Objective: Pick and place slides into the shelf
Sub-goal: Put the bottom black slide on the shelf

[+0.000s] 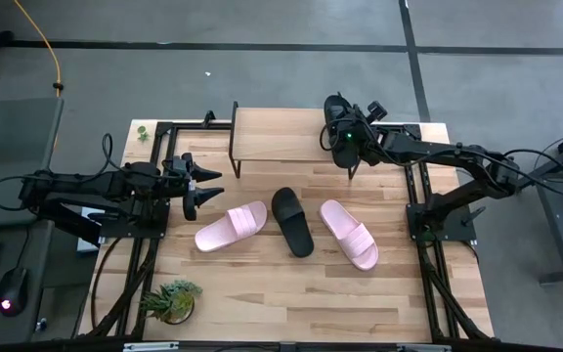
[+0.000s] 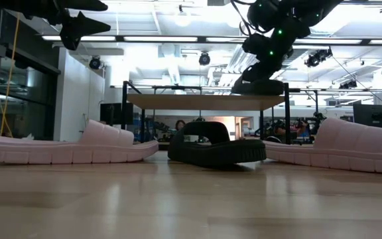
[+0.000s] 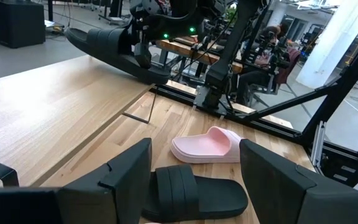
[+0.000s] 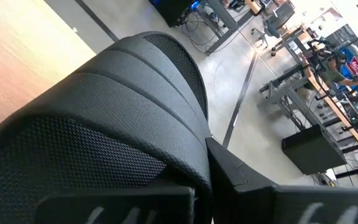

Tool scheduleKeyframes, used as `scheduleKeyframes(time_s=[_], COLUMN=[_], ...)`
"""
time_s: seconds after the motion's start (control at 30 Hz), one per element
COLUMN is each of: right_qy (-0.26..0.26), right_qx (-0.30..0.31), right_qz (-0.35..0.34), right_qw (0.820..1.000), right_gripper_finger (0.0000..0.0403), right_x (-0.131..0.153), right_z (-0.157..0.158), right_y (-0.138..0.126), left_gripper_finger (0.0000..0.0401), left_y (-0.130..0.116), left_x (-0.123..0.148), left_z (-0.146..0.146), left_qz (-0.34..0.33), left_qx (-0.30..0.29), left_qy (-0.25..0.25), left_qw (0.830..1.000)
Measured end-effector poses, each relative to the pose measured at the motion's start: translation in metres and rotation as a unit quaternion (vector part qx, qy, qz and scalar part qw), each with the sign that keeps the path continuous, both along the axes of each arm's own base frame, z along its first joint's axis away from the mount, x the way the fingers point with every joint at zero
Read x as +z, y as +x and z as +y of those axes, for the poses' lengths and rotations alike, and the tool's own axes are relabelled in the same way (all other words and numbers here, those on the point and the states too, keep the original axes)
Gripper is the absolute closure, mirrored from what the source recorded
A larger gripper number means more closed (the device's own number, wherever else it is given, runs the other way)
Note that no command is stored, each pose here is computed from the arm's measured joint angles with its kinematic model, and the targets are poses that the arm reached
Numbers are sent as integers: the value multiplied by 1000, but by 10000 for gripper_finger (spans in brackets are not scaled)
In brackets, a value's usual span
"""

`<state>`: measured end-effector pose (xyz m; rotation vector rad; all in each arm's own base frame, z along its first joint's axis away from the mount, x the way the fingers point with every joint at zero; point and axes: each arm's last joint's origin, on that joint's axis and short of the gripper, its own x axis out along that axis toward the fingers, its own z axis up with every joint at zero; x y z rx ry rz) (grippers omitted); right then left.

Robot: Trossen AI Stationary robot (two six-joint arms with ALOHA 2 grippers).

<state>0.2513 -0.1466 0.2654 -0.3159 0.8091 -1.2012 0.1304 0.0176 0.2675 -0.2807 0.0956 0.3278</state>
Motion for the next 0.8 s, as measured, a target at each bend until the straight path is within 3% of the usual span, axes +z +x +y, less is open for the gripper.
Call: scheduleKeyframes(time_s=[0.8], right_qy=[15], right_qx=[-3], right_qz=[-22], right_qw=[1000], right_gripper_finger=[403], right_x=[0], right_z=[-8], right_y=[-4], left_gripper_finger=[176], left_y=[0], left_x=[0], left_z=[0], left_qz=[0], left_qx=[0], left_qy=[-1], left_qw=[1000])
